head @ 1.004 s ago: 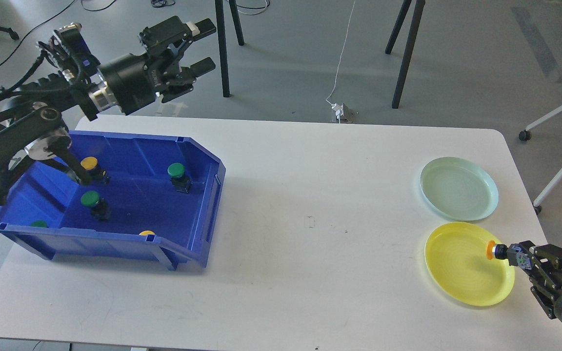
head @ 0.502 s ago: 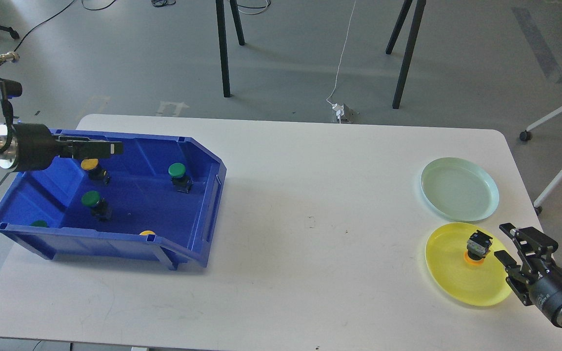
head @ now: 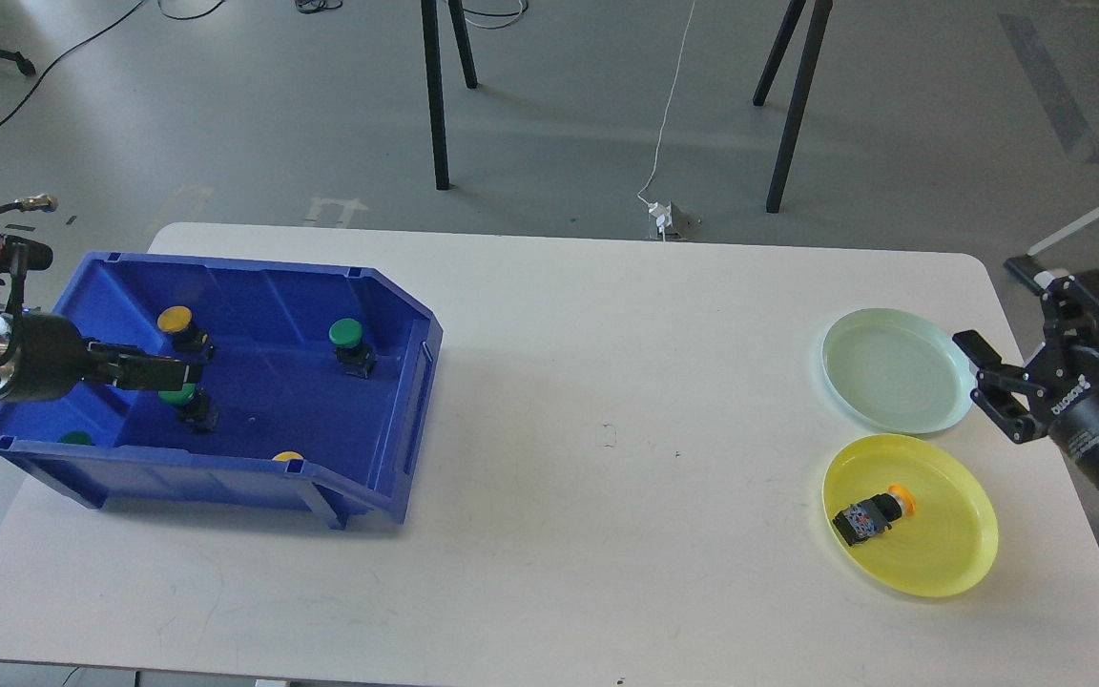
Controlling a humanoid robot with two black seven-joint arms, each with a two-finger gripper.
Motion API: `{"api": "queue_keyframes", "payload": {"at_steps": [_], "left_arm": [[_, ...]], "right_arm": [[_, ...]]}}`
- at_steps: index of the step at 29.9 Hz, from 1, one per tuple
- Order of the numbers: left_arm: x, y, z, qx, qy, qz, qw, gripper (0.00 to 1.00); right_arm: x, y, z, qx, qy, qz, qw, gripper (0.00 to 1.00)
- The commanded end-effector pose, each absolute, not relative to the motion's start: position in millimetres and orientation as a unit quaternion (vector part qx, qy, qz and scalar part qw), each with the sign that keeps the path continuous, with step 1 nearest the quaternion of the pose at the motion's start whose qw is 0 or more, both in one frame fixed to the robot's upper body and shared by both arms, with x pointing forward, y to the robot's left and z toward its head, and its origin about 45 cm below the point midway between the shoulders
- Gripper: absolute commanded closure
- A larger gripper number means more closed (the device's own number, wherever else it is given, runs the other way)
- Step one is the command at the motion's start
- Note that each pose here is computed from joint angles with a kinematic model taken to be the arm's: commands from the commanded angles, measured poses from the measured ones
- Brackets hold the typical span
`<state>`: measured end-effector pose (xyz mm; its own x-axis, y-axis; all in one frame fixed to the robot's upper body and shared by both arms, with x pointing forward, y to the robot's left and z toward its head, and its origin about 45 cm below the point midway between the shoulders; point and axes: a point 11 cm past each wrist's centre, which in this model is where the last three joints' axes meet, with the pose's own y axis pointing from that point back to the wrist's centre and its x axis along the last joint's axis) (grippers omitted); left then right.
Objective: Pass button and place on color plate
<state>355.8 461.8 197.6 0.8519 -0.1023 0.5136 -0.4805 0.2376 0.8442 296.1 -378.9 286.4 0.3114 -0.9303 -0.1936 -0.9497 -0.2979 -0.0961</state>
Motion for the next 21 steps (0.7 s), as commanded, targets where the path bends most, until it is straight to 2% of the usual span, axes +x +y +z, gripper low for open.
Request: {"api": "queue_keyframes", "payload": {"at_steps": [1,7,21], "left_arm": [[359.7,461.6,189.8,0.607,-0.234,0.131,0.748,0.04],[368.6,457.0,174.5,0.610,-0.222,0.138,0.748,0.04],[370.8,451.4,152.5,0.615,-0.204,0.140,0.749,0.04]], "right_arm": [[321.8,-372.4,337.2,-0.807,0.542,0.083,0.219,0.06],[341.4,-368.6,354.4,-0.803,0.525,0.104,0.262,0.05],[337.4,-369.7,347.9,-0.808,0.517,0.112,0.261,0.05]]}}
